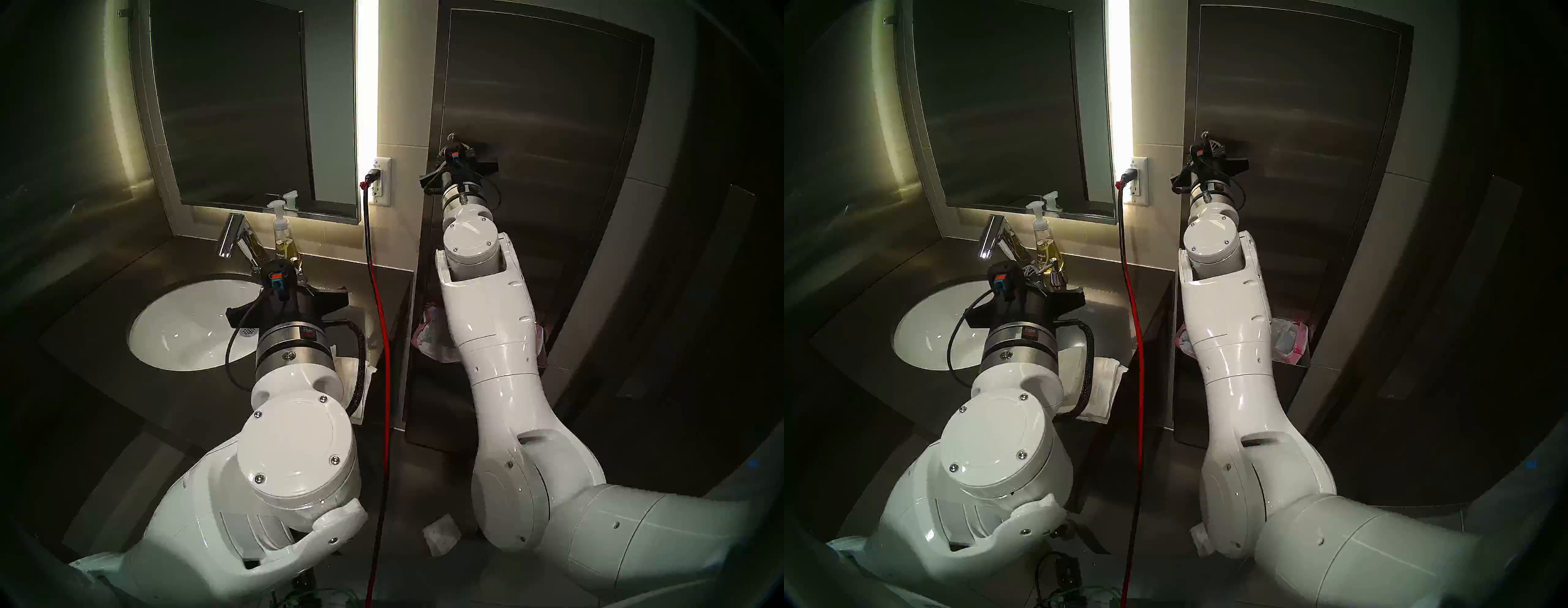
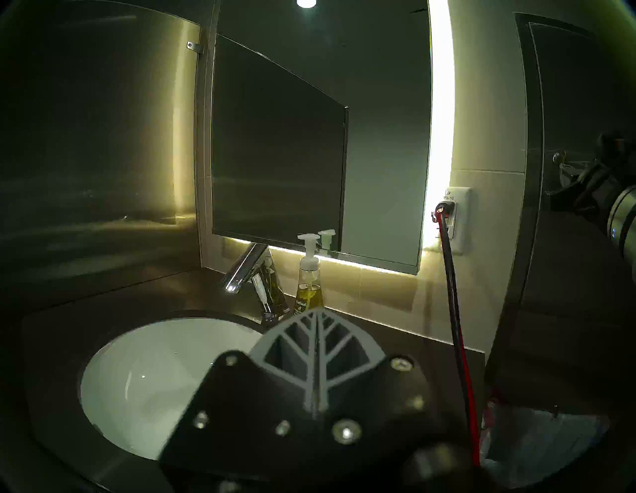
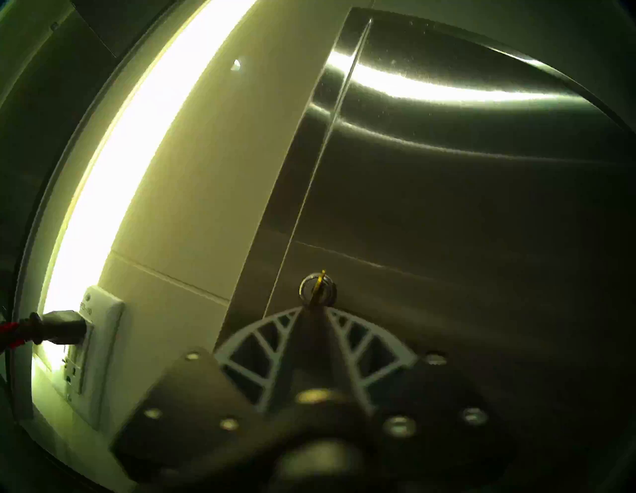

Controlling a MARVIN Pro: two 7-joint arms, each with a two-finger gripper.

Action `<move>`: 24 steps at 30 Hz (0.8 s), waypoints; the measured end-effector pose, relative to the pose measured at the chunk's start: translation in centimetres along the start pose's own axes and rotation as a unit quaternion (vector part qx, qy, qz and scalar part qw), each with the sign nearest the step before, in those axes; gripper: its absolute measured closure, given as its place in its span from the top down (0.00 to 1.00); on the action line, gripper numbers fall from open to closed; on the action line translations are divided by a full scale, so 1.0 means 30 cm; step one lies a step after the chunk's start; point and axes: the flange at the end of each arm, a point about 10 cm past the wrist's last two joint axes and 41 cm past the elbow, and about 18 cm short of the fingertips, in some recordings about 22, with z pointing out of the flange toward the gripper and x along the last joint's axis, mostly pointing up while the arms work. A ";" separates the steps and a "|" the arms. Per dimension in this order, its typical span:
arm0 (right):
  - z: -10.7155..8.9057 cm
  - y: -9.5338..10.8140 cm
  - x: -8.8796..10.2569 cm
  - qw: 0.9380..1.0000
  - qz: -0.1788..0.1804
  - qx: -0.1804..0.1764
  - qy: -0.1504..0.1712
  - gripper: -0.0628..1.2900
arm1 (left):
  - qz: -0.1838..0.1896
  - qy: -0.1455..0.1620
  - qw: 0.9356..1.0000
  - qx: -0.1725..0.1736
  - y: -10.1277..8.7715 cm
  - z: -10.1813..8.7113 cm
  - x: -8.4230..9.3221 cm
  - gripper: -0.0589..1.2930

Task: Twist key and open towel dispenser

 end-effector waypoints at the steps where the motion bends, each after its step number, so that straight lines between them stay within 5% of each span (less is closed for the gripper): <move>1: 0.001 0.000 -0.001 1.000 -0.001 -0.001 -0.001 0.74 | 0.000 0.000 1.000 0.000 0.000 0.000 0.000 0.03; 2: 0.003 -0.001 -0.002 1.000 -0.002 -0.002 -0.003 0.58 | 0.000 0.000 1.000 -0.001 0.001 0.000 0.001 0.03; 3: 0.005 -0.001 -0.003 1.000 -0.003 -0.003 -0.005 0.57 | -0.001 0.000 1.000 -0.001 0.002 0.000 0.001 0.03; 4: 0.009 0.000 -0.003 1.000 -0.004 -0.005 -0.007 0.40 | -0.001 0.000 1.000 -0.002 0.002 0.000 0.002 0.03; 8: 0.020 0.003 0.005 1.000 -0.008 -0.012 -0.011 0.12 | -0.002 0.000 1.000 -0.004 0.004 0.002 0.004 0.03; 16: 0.036 0.010 0.023 1.000 -0.013 -0.022 -0.013 0.30 | -0.004 -0.001 1.000 -0.006 0.006 0.003 0.007 0.03; 21: 0.043 0.004 0.029 0.999 -0.017 -0.026 -0.016 0.68 | -0.005 -0.001 1.000 -0.008 0.008 0.004 0.009 0.03; 24: 0.047 0.000 0.033 0.999 -0.019 -0.028 -0.018 0.69 | -0.005 -0.002 1.000 -0.009 0.009 0.005 0.010 0.03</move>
